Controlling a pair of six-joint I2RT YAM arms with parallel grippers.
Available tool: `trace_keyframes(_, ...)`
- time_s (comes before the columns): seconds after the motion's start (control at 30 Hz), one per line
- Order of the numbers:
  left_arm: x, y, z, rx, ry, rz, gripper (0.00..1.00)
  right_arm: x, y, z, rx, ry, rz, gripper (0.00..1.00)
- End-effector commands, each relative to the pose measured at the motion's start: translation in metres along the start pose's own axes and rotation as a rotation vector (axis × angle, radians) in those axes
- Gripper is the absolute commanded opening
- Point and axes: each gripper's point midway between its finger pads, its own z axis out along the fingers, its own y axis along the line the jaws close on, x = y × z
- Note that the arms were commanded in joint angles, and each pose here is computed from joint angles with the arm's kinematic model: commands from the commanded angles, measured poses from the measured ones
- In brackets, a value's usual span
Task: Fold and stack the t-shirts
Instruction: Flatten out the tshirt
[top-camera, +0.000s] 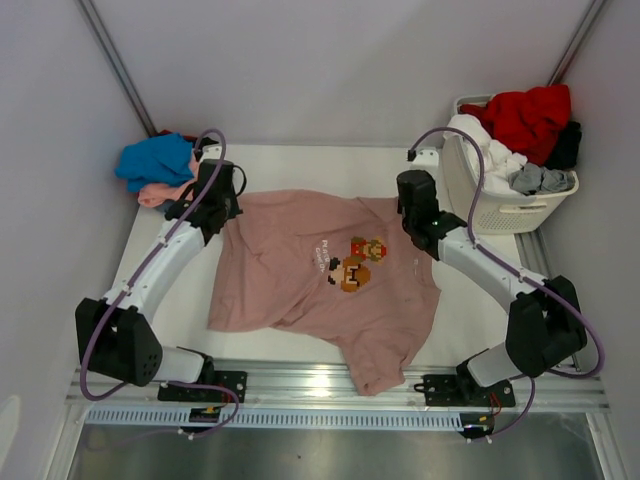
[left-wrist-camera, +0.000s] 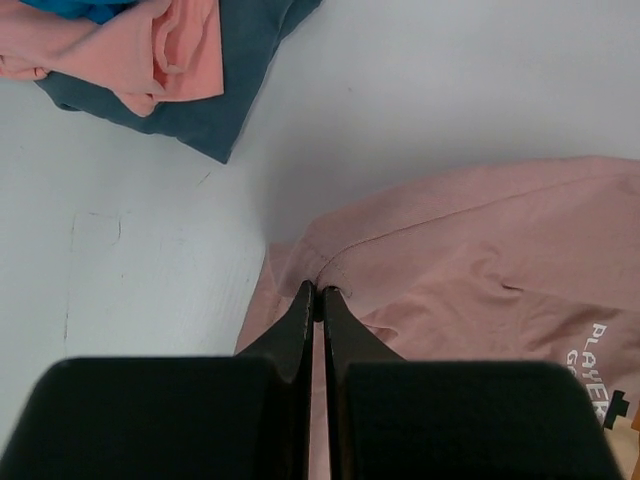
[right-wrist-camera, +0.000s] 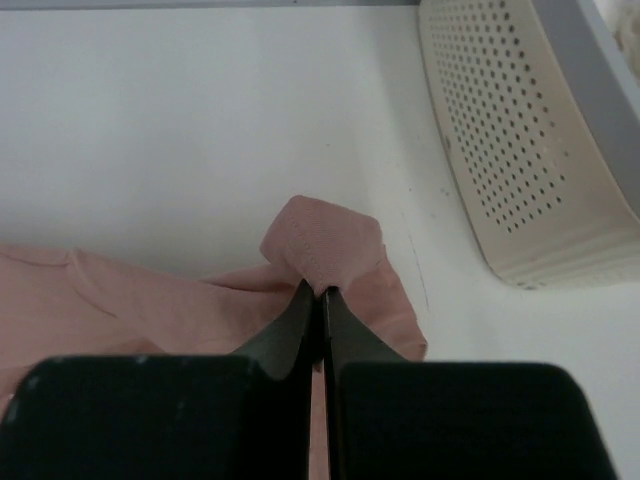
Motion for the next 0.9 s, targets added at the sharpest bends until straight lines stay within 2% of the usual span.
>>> trace_keyframes(0.0,-0.012,0.006,-0.003,-0.027,-0.054,-0.043,0.0,-0.02,-0.029,-0.015,0.118,-0.066,0.084,0.0)
trace_keyframes(0.27,-0.009,0.012,-0.01,-0.053,-0.042,-0.078,0.0,-0.017,-0.043,-0.029,0.138,-0.033,0.156,0.0)
trace_keyframes(0.4,0.011,0.014,-0.017,-0.036,-0.01,-0.138,0.0,-0.006,-0.037,-0.04,0.104,0.004,0.183,0.0)
trace_keyframes(0.6,0.019,0.012,-0.025,-0.016,-0.018,-0.23,0.0,0.011,-0.001,-0.05,-0.033,0.05,0.227,0.0)
trace_keyframes(0.73,0.022,0.0,-0.026,0.024,-0.002,-0.235,0.0,0.025,0.05,-0.058,-0.139,0.084,0.18,0.0)
trace_keyframes(0.87,0.026,-0.002,-0.029,0.023,-0.001,-0.232,0.0,0.039,0.081,-0.059,-0.184,0.123,0.124,0.0)
